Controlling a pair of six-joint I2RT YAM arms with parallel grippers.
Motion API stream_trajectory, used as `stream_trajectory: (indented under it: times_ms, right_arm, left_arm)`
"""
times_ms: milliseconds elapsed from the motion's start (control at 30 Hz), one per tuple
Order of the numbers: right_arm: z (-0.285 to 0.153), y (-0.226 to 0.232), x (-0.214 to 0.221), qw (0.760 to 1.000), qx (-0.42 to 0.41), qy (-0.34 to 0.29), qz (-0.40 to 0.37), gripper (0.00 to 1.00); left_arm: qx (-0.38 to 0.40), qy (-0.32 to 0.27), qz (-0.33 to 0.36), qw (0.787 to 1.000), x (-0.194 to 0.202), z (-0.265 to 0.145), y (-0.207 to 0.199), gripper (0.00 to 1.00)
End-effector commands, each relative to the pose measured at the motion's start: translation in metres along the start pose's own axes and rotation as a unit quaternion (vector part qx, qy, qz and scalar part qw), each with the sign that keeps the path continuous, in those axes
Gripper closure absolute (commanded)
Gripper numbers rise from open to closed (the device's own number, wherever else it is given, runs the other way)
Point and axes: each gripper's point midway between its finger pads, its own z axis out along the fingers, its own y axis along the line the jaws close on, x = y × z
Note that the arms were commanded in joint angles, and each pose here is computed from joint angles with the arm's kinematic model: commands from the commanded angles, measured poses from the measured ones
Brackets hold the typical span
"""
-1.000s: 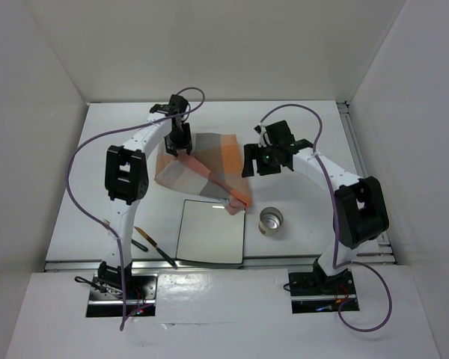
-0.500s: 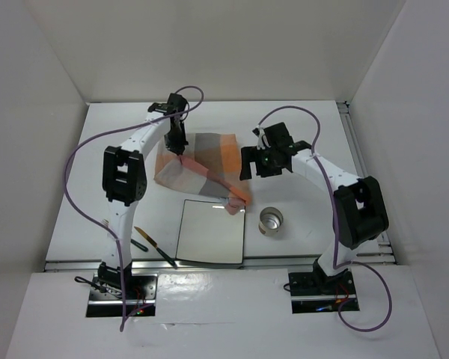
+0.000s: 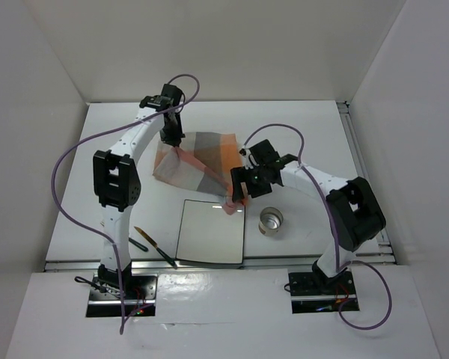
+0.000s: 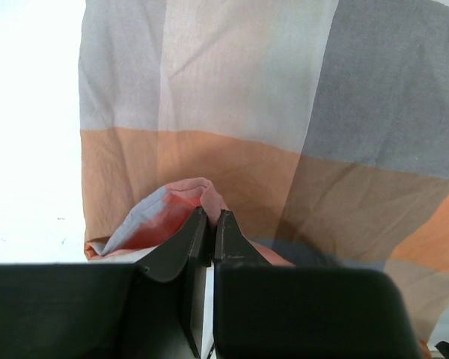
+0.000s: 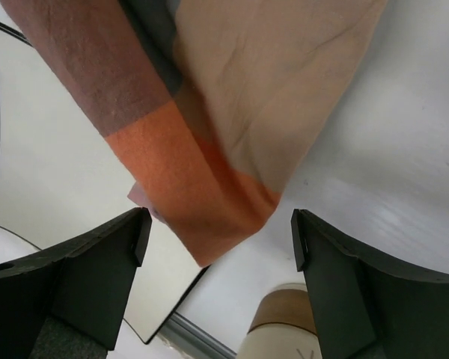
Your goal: Set the dinner table for one person
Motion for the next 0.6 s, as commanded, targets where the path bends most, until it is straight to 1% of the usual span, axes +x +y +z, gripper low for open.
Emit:
stream_trajectory:
  times_ms: [0, 33, 100, 133, 167, 233, 267, 300, 333, 367, 400, 433, 467, 500, 533, 567]
  right_arm:
    - [-0.007, 0.018, -0.015, 0.999, -0.023, -0.045, 0.001, 0.13]
    - [-0.006, 0.024, -0.019, 0.998, -0.030, -0.055, 0.001, 0.18]
    - [-0.005, 0.024, -0.019, 0.997, -0.033, -0.061, 0.013, 0.26]
    - [-0.005, 0.024, -0.024, 0.997, -0.030, -0.072, 0.016, 0.31]
    - [-0.004, 0.028, -0.022, 0.997, -0.033, -0.070, 0.018, 0.52]
    - [-0.003, 0.027, -0.035, 0.996, -0.025, -0.084, 0.016, 0.81]
    - [-0.002, 0.025, -0.037, 0.996, -0.018, -0.082, 0.018, 0.92]
    - [-0.007, 0.028, -0.053, 0.995, -0.015, -0.097, 0.008, 1.00]
    - [-0.008, 0.028, -0.061, 0.995, -0.009, -0.101, -0.001, 1.00]
    - [-0.004, 0.016, -0.068, 0.995, 0.016, -0.101, -0.006, 1.00]
    - [-0.018, 0.014, -0.105, 0.989, 0.028, -0.138, -0.034, 1.00]
    - [-0.024, 0.007, -0.125, 0.986, 0.046, -0.155, -0.045, 1.00]
    - [-0.019, -0.013, -0.138, 0.983, 0.083, -0.151, -0.059, 1.00]
    - [-0.026, -0.021, -0.161, 0.980, 0.094, -0.169, -0.051, 1.00]
    - [-0.061, -0.024, -0.214, 0.966, 0.100, -0.228, -0.068, 1.00]
    - [-0.062, -0.038, -0.232, 0.962, 0.120, -0.237, -0.068, 1.00]
  left_arm:
    - [0.003, -0.027, 0.001, 1.000, -0.012, -0.025, 0.001, 1.00]
    - [0.003, -0.027, 0.001, 1.000, -0.012, -0.025, 0.001, 1.00]
    - [0.008, -0.025, -0.004, 1.000, -0.011, -0.025, -0.001, 1.00]
    - [0.008, -0.025, -0.004, 1.000, -0.011, -0.025, -0.001, 1.00]
    - [0.012, -0.034, -0.005, 0.999, -0.016, -0.032, -0.002, 1.00]
    - [0.015, -0.042, -0.006, 0.999, -0.021, -0.038, -0.004, 1.00]
    - [0.021, -0.055, -0.008, 0.998, -0.029, -0.045, -0.006, 1.00]
    - [0.025, -0.063, -0.003, 0.998, -0.034, -0.049, -0.008, 1.00]
    - [0.032, -0.068, 0.002, 0.997, -0.039, -0.051, -0.011, 1.00]
    - [0.041, -0.071, 0.012, 0.997, -0.043, -0.055, -0.015, 1.00]
    - [0.053, -0.091, 0.023, 0.994, -0.059, -0.061, -0.022, 1.00]
    - [0.061, -0.097, 0.022, 0.993, -0.069, -0.063, -0.021, 1.00]
    - [0.074, -0.130, 0.018, 0.989, -0.090, -0.081, -0.021, 1.00]
    - [0.081, -0.135, 0.015, 0.988, -0.096, -0.081, -0.020, 1.00]
    - [0.103, -0.142, 0.017, 0.984, -0.102, -0.083, -0.025, 1.00]
    - [0.117, -0.164, 0.009, 0.979, -0.115, -0.095, -0.019, 1.00]
